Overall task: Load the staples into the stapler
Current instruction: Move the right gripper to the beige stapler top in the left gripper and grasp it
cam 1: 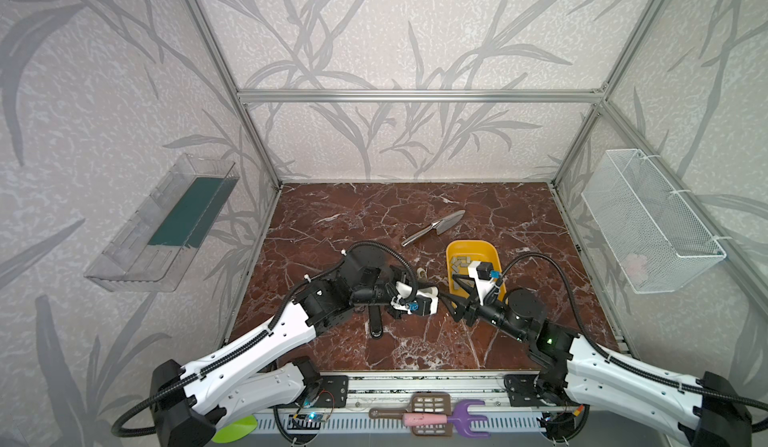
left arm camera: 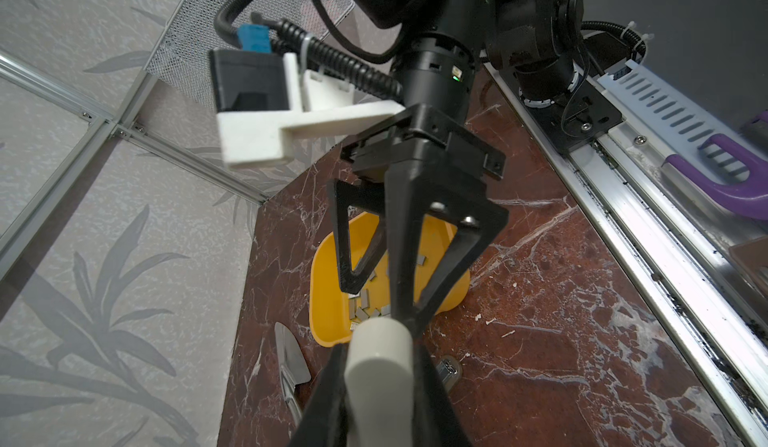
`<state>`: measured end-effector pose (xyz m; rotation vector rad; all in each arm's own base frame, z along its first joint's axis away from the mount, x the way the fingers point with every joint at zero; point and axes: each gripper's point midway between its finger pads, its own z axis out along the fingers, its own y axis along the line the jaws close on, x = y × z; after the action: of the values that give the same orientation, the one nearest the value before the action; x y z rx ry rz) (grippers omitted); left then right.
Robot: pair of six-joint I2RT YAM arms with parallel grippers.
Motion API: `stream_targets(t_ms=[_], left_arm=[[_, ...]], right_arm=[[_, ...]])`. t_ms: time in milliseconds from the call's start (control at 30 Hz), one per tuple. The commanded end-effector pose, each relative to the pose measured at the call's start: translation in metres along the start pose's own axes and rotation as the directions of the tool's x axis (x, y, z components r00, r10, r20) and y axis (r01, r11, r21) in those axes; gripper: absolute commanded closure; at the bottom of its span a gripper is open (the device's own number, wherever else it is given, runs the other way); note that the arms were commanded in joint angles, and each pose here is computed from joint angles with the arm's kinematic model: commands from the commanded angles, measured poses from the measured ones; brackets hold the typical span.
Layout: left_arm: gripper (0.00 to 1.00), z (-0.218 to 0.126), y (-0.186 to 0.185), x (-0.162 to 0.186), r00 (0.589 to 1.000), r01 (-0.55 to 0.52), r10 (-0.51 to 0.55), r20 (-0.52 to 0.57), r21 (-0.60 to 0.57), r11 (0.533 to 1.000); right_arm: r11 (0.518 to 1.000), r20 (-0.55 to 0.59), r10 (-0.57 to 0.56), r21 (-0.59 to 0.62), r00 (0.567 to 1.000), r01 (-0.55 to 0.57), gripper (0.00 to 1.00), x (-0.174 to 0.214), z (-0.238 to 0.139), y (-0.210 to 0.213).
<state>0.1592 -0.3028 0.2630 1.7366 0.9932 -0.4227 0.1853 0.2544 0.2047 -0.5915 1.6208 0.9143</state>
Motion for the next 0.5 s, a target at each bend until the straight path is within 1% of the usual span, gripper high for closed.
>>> stream_targets(t_ms=[0,67,200,300,467], left_arm=[[1.0,-0.002,0.014,-0.01,0.999,0.033,-0.032,0.022,-0.029,0.999],[1.0,-0.003,0.019,-0.016,0.997,0.064,-0.063,0.033,-0.028,0.998],[1.0,-0.004,0.022,-0.023,0.99,0.133,-0.132,0.037,-0.006,0.991],[1.0,-0.001,0.016,-0.025,0.989,0.142,-0.143,0.034,0.049,0.989],[1.0,0.0,0.003,-0.036,0.985,0.139,-0.149,0.084,0.12,0.983]], right_arm=[[0.965,0.3,-0.195,-0.11,0.934,0.237,0.19,-0.049,-0.019,0.031],[0.951,0.306,-0.227,-0.137,0.925,0.279,0.19,-0.047,-0.02,0.038],[0.942,0.257,-0.249,-0.159,0.934,0.295,0.19,-0.041,-0.013,0.041],[0.934,0.256,-0.249,-0.19,0.934,0.301,0.19,-0.039,-0.011,0.047],[0.916,0.248,-0.255,-0.246,0.935,0.316,0.2,-0.038,-0.008,0.061]])
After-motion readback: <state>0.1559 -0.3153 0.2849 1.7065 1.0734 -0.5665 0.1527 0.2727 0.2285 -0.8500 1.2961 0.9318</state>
